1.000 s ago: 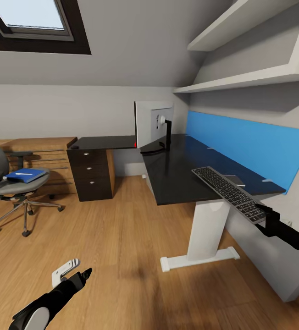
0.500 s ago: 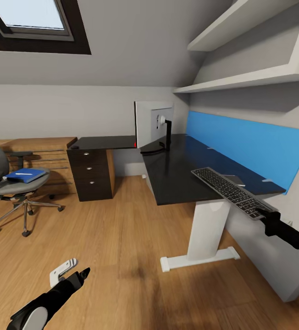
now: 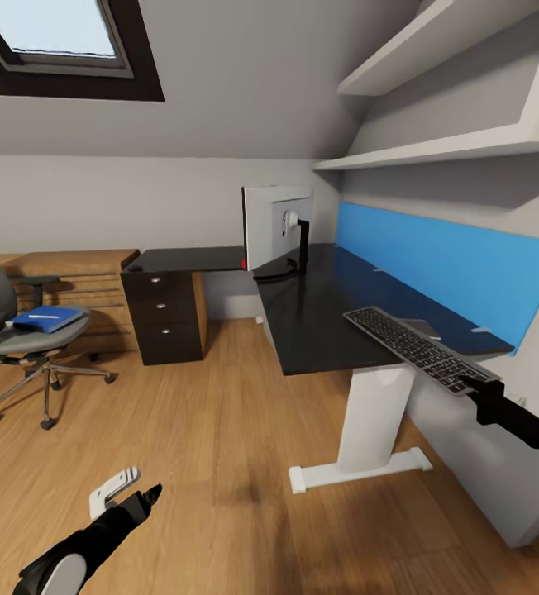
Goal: In the bedroom, organize the workspace by keeping the computer under the desk, ensuring the monitor is on the desk, placing the keyboard on the desk next to the monitor, placing the mouse on the desk next to the keyboard, moving the folder from the swivel chair onto the desk next to the mouse, stacking the notebook on top of the folder with the pen on top of the notebook, and positioning the swivel chair next to the desk.
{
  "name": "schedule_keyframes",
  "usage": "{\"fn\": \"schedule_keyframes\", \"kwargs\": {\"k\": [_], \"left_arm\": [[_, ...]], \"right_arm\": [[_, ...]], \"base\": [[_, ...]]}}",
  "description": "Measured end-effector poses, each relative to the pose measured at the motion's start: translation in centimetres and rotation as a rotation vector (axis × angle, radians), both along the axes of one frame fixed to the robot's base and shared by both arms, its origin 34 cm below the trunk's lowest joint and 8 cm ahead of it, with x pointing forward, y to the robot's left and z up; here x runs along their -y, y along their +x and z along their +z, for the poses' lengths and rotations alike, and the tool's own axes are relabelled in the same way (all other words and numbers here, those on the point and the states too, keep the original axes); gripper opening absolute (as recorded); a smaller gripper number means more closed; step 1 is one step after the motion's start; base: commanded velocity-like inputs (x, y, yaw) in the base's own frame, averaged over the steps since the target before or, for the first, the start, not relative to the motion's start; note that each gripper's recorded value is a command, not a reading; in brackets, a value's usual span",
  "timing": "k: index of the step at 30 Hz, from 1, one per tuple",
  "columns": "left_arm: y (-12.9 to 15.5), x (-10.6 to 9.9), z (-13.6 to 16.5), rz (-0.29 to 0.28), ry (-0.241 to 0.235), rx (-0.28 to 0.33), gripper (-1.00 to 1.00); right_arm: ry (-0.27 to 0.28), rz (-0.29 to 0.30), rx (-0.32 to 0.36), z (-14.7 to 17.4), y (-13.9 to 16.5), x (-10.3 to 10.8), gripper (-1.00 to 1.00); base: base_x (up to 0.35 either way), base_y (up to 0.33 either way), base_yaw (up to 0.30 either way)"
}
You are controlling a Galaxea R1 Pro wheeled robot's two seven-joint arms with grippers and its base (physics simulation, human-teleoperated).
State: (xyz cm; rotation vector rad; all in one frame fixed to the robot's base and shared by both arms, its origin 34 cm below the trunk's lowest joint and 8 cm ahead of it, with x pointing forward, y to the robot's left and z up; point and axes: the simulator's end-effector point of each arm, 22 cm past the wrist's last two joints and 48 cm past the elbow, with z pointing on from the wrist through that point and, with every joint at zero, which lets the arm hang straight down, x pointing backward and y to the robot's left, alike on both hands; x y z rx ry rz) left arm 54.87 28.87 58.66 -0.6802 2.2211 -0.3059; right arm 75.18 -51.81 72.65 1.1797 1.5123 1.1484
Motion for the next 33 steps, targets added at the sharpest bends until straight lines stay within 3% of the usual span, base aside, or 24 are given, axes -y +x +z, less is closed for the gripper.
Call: {"fn": "schedule_keyframes", "kwargs": {"k": [4,8,14,18,23,25,28,33], "left_arm": [[-0.8,-0.3,-1.3,0.006,0.002,-0.052,1.0],[-0.8,-0.1,-0.8,0.006,0.0,-0.06,1.0],[-3.3,-0.1,-4.7,0.007,-0.002,-0.185,1.0],[-6.1,-0.6,-8.0,-0.017,0.062,-0.297,1.0],[-9.9,-2.5,-11.3,-0.039,0.17,-0.424,1.0],[-10.4,-3.0,-11.6,-0.036,0.187,-0.439,1.0],[-11.5,-4.5,-12.6,0.013,0.235,-0.431,1.0],[-11.5,-3.5,-12.1,-0.012,0.259,-0.414,1.0]], "right_arm": [[0.01,0.022,0.025,1.2,0.7,-1.4,-1.0],[-0.009,0.046,0.039,2.6,1.4,-2.4,-1.0],[-0.019,0.116,0.093,5.5,3.6,-6.6,-1.0],[-0.06,0.17,0.126,7.6,4.8,-9.3,-1.0],[-0.062,0.212,0.156,9.2,5.7,-12.2,-1.0],[-0.058,0.219,0.161,9.6,5.8,-12.9,-1.0],[-0.057,0.227,0.187,10.1,6.8,-16.0,-1.0],[-0.172,0.206,0.219,10.3,8.0,-19.4,-1.0]], "base": [[0.0,0.0,0.0],[0.0,0.0,0.0],[0.0,0.0,0.0],[0.0,0.0,0.0],[0.0,0.0,0.0],[0.0,0.0,0.0],[0.0,0.0,0.0],[0.0,0.0,0.0]]}}
